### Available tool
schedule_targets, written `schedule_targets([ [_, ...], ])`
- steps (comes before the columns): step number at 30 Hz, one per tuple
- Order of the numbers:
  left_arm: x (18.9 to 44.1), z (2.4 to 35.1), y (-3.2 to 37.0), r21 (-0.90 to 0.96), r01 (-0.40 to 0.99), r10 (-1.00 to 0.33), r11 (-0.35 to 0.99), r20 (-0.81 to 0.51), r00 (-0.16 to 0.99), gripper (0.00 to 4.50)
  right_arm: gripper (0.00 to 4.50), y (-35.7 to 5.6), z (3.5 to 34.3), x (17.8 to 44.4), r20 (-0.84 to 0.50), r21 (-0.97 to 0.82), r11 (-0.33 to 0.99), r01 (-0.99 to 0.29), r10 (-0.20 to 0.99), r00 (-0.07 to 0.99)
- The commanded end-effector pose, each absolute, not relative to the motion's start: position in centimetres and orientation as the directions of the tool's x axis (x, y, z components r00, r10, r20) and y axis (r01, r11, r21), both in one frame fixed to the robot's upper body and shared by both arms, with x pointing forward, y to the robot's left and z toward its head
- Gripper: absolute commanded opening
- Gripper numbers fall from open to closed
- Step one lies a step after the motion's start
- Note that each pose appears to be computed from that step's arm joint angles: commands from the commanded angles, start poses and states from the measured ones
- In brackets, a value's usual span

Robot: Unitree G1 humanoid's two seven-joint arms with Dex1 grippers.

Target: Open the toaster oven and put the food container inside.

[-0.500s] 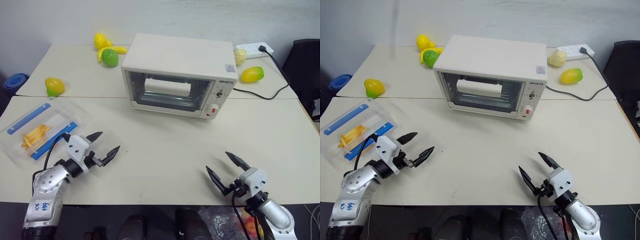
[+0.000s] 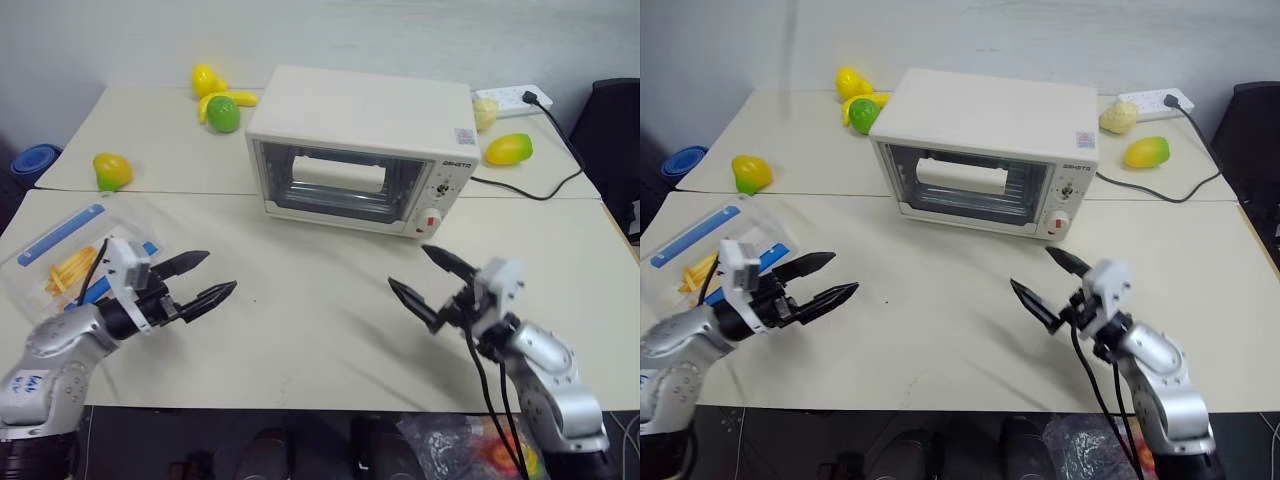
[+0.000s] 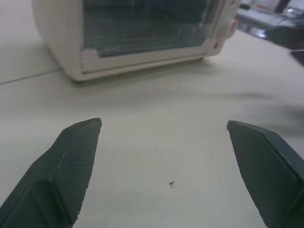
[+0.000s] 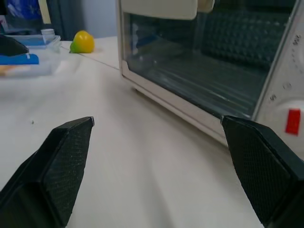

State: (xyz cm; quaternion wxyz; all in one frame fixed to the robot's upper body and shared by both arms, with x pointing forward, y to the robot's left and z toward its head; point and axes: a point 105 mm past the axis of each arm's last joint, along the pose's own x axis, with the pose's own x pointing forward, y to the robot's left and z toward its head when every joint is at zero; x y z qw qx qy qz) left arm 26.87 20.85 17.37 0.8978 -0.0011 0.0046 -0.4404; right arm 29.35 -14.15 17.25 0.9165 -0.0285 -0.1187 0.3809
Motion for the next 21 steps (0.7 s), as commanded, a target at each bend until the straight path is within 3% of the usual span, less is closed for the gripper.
schedule_targets([
  [1, 26.1, 20.0, 20.0, 0.018, 0.851, -0.850, 0.525, 0.057, 0.524, 4.50, 4.46, -13.1, 19.9, 30.5, 0.224, -0.128, 0.681, -0.721, 0.728, 0.648],
  [7, 26.3, 22.1, 19.3, 0.040, 0.850, -0.847, 0.525, 0.125, 0.517, 4.50, 4.46, -10.8, 22.7, 32.7, 0.261, -0.117, 0.654, -0.748, 0.747, 0.612],
  [13, 26.2, 21.5, 18.6, 0.042, 0.849, -0.847, 0.527, 0.111, 0.521, 4.50, 4.46, -8.3, 23.6, 33.3, 0.275, -0.143, 0.603, -0.784, 0.786, 0.554],
  [18, 26.6, 21.8, 19.0, 0.054, 0.828, -0.826, 0.559, 0.130, 0.549, 4.50, 4.46, -6.6, 23.5, 32.0, 0.248, -0.183, 0.505, -0.843, 0.854, 0.458],
  [21, 26.9, 22.2, 19.6, 0.045, 0.820, -0.816, 0.571, 0.139, 0.561, 4.50, 4.46, -6.3, 21.9, 30.3, 0.157, -0.263, 0.408, -0.874, 0.912, 0.379],
])
